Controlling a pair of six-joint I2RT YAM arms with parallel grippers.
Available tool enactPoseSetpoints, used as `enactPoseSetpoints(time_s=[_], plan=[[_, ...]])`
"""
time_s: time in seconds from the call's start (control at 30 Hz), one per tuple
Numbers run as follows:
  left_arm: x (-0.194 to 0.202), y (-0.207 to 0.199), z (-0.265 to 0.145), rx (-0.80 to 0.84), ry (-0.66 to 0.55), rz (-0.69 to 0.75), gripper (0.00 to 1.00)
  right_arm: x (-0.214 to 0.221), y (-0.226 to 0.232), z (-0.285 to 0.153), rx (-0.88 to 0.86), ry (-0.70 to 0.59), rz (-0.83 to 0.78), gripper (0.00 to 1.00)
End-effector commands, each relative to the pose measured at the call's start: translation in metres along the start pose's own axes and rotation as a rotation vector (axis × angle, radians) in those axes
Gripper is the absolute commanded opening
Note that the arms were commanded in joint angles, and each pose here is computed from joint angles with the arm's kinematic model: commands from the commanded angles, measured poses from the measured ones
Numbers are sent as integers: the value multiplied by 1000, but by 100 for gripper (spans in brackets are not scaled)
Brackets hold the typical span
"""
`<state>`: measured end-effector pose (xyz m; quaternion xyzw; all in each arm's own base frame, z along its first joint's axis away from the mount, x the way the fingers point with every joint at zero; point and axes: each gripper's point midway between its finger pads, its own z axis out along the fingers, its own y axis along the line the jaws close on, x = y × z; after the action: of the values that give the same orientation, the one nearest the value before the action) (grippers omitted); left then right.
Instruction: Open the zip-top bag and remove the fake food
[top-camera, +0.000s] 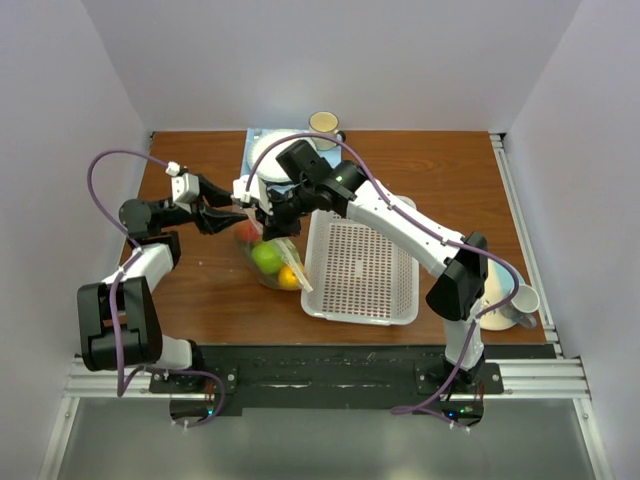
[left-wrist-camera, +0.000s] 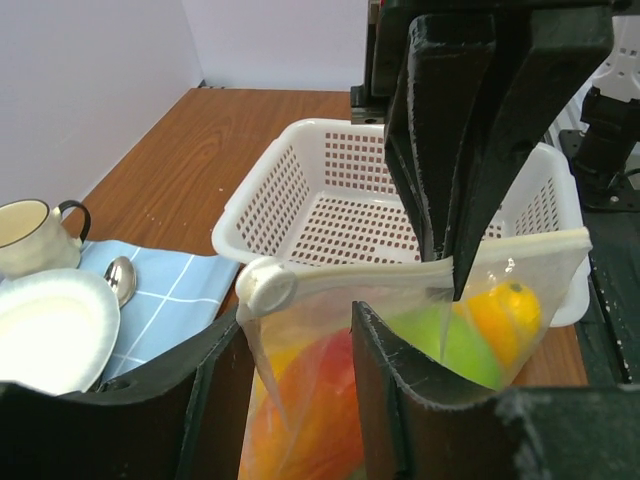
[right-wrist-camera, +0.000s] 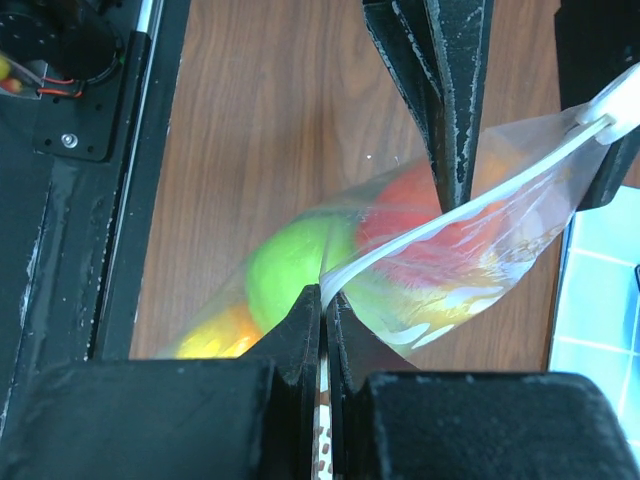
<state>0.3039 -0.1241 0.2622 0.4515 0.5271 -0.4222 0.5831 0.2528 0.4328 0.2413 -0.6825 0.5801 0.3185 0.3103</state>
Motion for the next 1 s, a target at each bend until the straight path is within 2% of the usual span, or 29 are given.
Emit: enactPoseSetpoints(time_s=[0.0, 0.1, 0.23, 0.3, 0.33, 0.4, 0.73, 0.77, 0.8, 0.87, 0.9, 0.97], plan=[[0, -37, -4, 188, 105, 155, 46, -45, -4, -22, 36, -114, -102, 0], [1, -38, -4, 188, 105, 152, 44, -45, -8, -23, 50, -115, -102, 0], [0, -43, -7, 179, 108, 132, 34, -43, -20, -33, 101, -111, -93, 0], [1, -42, -11, 162, 111, 131, 24, -36, -34, -39, 143, -104, -75, 0], [-1, -43, -12, 154, 113, 139, 9, -34, -37, -41, 156, -104, -67, 0], [-3, -40, -18, 130, 117, 146, 0, -26, -50, -47, 196, -100, -52, 0], [-11, -45, -27, 86, 128, 183, 0, -1, -81, -50, 335, -57, 43, 0], [-11, -46, -27, 84, 129, 186, 0, -3, -76, -52, 324, -60, 48, 4], [-10, -47, -28, 81, 130, 193, 0, -10, -70, -54, 297, -86, 54, 18], [-9, -48, -28, 80, 130, 190, 0, -19, -62, -58, 275, -131, 58, 35], [-7, -48, -29, 78, 130, 186, 0, -40, -61, -71, 294, -200, 20, 49], [-6, -49, -29, 78, 130, 185, 0, -53, -54, -74, 273, -265, 19, 56]])
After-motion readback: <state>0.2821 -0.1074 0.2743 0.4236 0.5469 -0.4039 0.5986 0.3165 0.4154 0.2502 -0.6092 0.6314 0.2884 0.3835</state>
